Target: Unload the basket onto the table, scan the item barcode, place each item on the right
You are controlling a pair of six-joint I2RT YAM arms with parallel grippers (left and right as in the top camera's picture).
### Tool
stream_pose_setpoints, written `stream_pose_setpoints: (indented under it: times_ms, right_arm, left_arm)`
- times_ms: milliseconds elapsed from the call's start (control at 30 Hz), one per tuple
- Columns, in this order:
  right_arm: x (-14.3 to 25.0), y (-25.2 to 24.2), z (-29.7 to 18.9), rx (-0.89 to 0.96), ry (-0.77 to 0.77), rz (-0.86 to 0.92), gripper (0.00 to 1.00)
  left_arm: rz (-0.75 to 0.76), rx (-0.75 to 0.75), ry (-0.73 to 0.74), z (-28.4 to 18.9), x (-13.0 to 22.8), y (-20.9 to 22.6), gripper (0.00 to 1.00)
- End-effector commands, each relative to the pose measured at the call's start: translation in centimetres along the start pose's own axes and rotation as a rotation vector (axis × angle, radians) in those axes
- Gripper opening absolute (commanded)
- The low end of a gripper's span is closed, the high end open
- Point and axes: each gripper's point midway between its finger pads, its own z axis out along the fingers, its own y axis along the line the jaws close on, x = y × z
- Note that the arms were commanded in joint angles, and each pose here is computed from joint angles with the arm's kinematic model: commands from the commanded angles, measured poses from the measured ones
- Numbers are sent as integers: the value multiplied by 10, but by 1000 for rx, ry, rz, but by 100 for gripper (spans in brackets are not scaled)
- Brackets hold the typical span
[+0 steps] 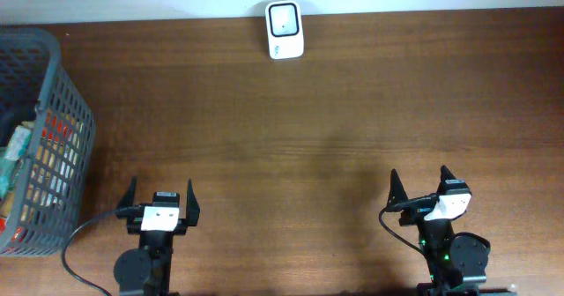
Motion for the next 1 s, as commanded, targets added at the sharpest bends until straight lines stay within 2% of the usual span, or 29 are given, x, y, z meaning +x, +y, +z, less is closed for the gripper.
stream_pose_setpoints:
  times_ms: [0, 500, 733, 967]
  right_arm:
    - [4, -4, 1, 16, 10, 1, 99]
    - [4, -4, 1, 16, 10, 1, 99]
    - [4, -4, 1, 16, 10, 1, 99]
    - [4, -4, 1, 16, 10, 1, 99]
  left_arm:
    - [12, 0, -1, 0, 1, -1, 99]
    - [6, 9, -21, 0, -4, -2, 99]
    - [10, 28, -119, -3, -32, -2, 99]
    - [6, 110, -56, 6, -69, -1, 99]
